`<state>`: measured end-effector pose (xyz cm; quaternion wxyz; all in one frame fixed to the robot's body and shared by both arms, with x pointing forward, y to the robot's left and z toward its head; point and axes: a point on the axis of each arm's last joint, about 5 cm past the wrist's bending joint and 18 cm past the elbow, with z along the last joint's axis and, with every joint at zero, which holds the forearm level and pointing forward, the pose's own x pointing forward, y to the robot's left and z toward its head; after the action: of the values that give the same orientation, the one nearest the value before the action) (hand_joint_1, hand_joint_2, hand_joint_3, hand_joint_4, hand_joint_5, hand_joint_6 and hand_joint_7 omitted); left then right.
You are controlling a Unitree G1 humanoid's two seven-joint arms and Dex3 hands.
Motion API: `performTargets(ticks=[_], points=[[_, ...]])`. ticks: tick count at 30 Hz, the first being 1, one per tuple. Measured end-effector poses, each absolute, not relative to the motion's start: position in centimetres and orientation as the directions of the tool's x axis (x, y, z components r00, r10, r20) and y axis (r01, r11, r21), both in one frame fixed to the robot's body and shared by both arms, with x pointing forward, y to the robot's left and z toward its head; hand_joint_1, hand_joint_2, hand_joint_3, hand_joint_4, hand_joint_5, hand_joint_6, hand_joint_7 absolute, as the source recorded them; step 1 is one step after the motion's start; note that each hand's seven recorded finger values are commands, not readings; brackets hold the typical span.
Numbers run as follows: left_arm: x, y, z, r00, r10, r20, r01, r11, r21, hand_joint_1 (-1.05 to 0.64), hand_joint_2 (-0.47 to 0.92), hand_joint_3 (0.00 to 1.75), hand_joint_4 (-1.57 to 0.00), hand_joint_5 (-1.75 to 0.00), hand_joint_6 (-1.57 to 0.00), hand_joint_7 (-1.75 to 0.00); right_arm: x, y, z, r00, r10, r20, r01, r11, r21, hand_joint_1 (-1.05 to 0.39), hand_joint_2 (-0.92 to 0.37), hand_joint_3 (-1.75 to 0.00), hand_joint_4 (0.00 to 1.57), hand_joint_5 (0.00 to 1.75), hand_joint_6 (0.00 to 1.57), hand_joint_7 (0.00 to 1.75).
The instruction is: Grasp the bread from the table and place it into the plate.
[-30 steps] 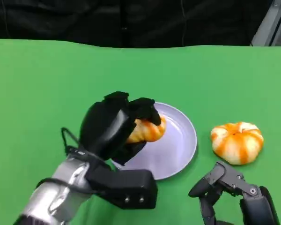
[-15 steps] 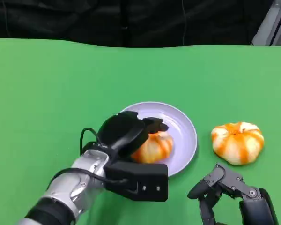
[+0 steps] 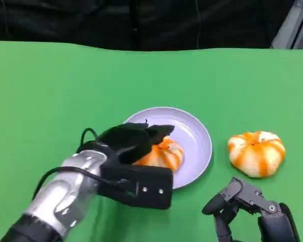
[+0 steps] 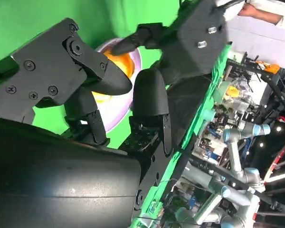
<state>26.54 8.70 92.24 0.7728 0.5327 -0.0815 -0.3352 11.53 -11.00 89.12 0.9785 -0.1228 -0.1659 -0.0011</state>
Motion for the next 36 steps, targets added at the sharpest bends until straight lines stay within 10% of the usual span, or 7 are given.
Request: performTargets(ticks=[9, 14, 21, 25, 28, 36], points=[[24.0, 14.2, 93.2, 0.801, -0.599, -0.023, 0.421, 0.536, 0.732, -0.74, 0.92, 0.37, -0.18, -0.11, -0.17, -0.07, 11.7, -11.0, 89.1, 0.944, 0.043, 0.329, 0.04, 0.97, -0.241, -0.13, -0.38, -1.28, 0.81, 1.63, 0.69, 1.3], [21.2, 17.4, 91.5, 0.869, -0.472, 0.149, 0.296, 0.737, 0.607, -0.42, 0.92, 0.27, -0.49, -0.66, -0.59, -0.16, 11.7, -11.0, 89.1, 0.944, 0.046, 0.327, 0.038, 0.969, -0.244, -0.13, -0.38, -1.28, 0.81, 1.62, 0.68, 1.3], [18.6, 19.1, 89.1, 0.877, -0.351, 0.327, 0.186, 0.877, 0.444, -0.24, 0.92, 0.25, -0.66, -0.89, -0.85, -0.26, 11.7, -11.1, 89.1, 0.943, 0.051, 0.329, 0.035, 0.968, -0.249, -0.14, -0.38, -1.27, 0.81, 1.62, 0.69, 1.31], [17.4, 19.8, 88.4, 0.896, -0.276, 0.348, 0.161, 0.932, 0.324, 0.04, 0.56, 1.1, -0.86, -1.46, -0.9, -1.1, 11.7, -11.2, 89.1, 0.943, 0.052, 0.329, 0.034, 0.967, -0.252, -0.15, -0.38, -1.27, 0.83, 1.63, 0.69, 1.31], [15.5, 20.3, 87.9, 0.922, -0.207, 0.326, 0.133, 0.963, 0.234, 0.08, 0.49, 1.26, -0.87, -1.69, -0.82, -1.49, 11.7, -11.3, 89.1, 0.944, 0.05, 0.326, 0.037, 0.966, -0.258, -0.14, -0.38, -1.26, 0.83, 1.64, 0.7, 1.3], [13.9, 20.0, 88.1, 0.93, -0.191, 0.314, 0.134, 0.972, 0.193, 0.1, 0.4, 1.44, -0.91, -1.74, -0.82, -1.57, 11.5, -11.8, 89.0, 0.946, 0.045, 0.32, 0.044, 0.963, -0.267, -0.14, -0.4, -1.25, 0.8, 1.63, 0.7, 1.3]])
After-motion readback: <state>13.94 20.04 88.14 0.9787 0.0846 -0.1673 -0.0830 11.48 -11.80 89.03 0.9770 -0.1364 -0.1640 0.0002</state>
